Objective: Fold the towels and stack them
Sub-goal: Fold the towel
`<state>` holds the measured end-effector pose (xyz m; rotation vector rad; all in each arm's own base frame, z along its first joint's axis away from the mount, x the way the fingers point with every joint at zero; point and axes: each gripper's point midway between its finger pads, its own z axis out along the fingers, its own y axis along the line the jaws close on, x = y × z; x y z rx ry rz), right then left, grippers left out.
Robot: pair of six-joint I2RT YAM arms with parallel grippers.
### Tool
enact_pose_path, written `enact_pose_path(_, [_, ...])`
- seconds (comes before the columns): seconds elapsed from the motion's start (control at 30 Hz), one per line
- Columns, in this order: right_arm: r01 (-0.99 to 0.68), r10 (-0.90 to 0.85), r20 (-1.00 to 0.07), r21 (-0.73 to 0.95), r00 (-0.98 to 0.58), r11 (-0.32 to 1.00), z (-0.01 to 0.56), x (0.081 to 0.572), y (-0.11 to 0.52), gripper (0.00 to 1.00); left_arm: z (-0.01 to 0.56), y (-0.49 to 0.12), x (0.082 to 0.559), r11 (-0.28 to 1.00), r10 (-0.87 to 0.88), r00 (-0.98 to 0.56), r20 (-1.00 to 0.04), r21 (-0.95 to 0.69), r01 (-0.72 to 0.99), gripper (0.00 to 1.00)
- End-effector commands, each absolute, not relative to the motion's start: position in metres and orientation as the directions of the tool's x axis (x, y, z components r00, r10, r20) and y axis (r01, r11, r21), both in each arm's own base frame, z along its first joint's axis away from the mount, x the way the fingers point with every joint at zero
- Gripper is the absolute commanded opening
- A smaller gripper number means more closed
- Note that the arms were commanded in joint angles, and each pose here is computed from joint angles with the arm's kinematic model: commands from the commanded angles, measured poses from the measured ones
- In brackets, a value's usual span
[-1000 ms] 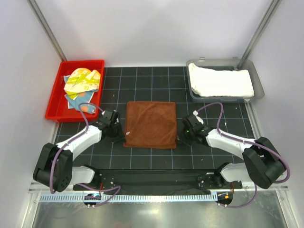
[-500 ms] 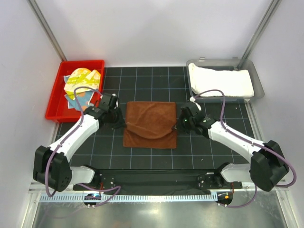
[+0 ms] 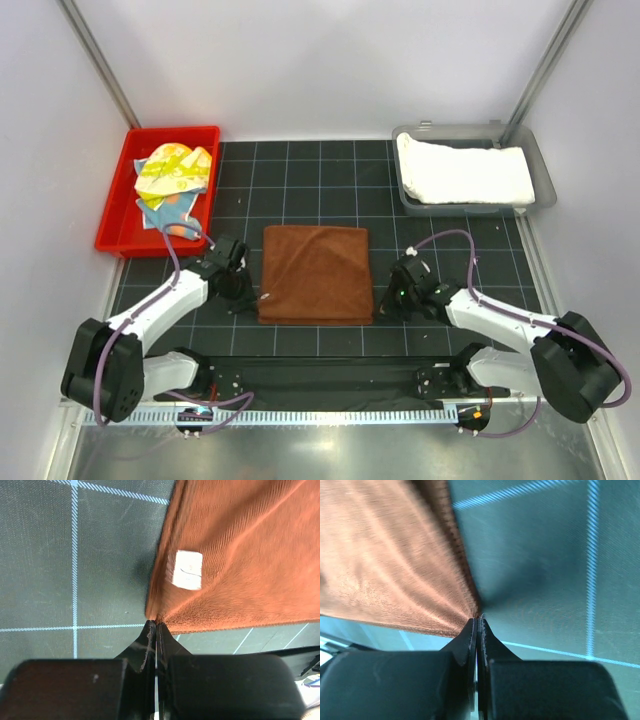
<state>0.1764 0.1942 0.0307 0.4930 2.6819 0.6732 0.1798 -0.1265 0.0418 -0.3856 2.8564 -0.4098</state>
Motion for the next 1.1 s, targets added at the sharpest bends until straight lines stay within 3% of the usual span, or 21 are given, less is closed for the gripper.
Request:
enact_pose_path(0.0, [0.217, 0.419, -0.261, 0.562, -0.87, 0.799, 0.037, 0.188, 0.206, 0.01, 0.051, -0.139, 0.2, 0.909, -0.307, -0.922, -0.236, -0.361, -0.21, 0.0])
enact_pose_path(0.13, [0.219, 0.409, -0.261, 0.541, -0.874, 0.812, 0.029, 0.188, 0.204, 0.01, 0.041, -0.138, 0.195, 0.914, -0.3, -0.932, -0.202, -0.34, -0.22, 0.0])
enact_pose_path(0.27, [0.207, 0.419, -0.287, 0.555, -0.861, 0.806, 0.043, 0.196, 0.206, 0.01, 0.048, -0.141, 0.2, 0.911, -0.308, -0.923, -0.232, -0.353, -0.216, 0.0])
enact_pose_path(0.5, [0.08, 0.347, -0.349, 0.596, -0.871, 0.799, 0.126, 0.209, 0.225, 0.01, 0.134, -0.147, 0.228, 0.917, -0.287, -0.898, -0.335, -0.367, -0.156, 0.0])
enact_pose_path(0.7, [0.14, 0.373, -0.257, 0.627, -0.891, 0.766, 0.085, 0.175, 0.216, 0.01, 0.068, -0.156, 0.177, 0.876, -0.335, -0.928, -0.163, -0.417, -0.243, 0.0])
enact_pose_path(0.87, [0.177, 0.381, -0.226, 0.605, -0.897, 0.776, 0.04, 0.161, 0.206, 0.01, 0.025, -0.139, 0.156, 0.907, -0.35, -0.924, -0.154, -0.301, -0.293, 0.0])
enact_pose_path(1.07, [0.205, 0.388, -0.199, 0.592, -0.9, 0.779, 0.015, 0.152, 0.2, 0.01, 0.012, -0.138, 0.145, 0.922, -0.334, -0.933, -0.138, -0.255, -0.292, 0.0])
